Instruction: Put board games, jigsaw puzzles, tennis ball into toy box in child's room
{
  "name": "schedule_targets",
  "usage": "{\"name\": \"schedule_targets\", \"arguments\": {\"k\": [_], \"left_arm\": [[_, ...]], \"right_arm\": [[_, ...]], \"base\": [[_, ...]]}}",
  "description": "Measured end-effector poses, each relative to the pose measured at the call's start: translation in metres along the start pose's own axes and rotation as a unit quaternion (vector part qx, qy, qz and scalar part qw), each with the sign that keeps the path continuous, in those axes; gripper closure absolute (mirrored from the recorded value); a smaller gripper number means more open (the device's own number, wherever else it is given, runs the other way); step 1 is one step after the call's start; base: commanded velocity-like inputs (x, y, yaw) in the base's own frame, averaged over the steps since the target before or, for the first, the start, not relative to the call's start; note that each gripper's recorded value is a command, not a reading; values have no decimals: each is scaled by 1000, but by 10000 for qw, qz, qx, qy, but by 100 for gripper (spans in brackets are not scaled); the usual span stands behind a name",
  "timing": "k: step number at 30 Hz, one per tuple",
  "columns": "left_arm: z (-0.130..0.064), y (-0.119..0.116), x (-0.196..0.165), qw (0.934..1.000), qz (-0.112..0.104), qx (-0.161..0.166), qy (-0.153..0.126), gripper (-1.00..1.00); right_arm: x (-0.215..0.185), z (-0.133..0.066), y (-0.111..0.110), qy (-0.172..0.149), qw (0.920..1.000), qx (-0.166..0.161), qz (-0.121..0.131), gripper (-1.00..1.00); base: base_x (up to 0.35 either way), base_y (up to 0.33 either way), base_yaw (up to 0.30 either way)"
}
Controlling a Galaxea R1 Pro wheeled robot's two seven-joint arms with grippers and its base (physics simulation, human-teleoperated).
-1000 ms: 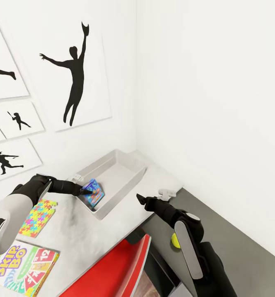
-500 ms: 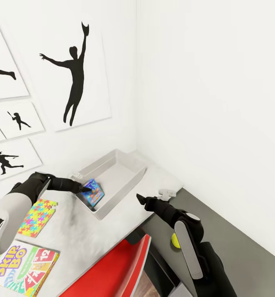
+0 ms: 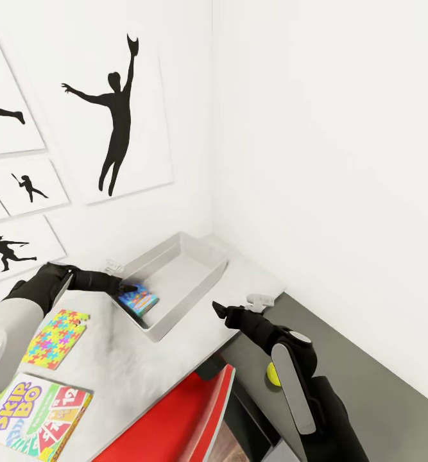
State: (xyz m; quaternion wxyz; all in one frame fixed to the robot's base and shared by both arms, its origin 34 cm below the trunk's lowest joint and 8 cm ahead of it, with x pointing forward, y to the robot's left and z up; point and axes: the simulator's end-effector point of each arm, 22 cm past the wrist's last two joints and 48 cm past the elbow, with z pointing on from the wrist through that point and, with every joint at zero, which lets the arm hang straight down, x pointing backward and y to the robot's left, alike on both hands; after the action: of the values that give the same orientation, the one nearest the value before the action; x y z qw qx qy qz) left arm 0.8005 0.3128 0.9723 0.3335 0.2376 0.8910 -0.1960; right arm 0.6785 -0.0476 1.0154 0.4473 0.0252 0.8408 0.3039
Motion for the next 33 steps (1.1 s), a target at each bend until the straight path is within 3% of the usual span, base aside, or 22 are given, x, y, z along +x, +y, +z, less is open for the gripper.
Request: {"name": "schedule_targets", "arguments": {"k": [24, 33], "left_arm": [[-12, 10, 0, 10000, -57, -49, -53, -100], [-25, 9, -14, 9993, -164, 29, -328, -100]], "right_arm": [[-1, -1, 0, -7, 10000, 1, -1, -100], [-6, -4, 4, -61, 10000, -19, -34, -100]], "base": [[0, 0, 0], [-38, 0, 0]]}}
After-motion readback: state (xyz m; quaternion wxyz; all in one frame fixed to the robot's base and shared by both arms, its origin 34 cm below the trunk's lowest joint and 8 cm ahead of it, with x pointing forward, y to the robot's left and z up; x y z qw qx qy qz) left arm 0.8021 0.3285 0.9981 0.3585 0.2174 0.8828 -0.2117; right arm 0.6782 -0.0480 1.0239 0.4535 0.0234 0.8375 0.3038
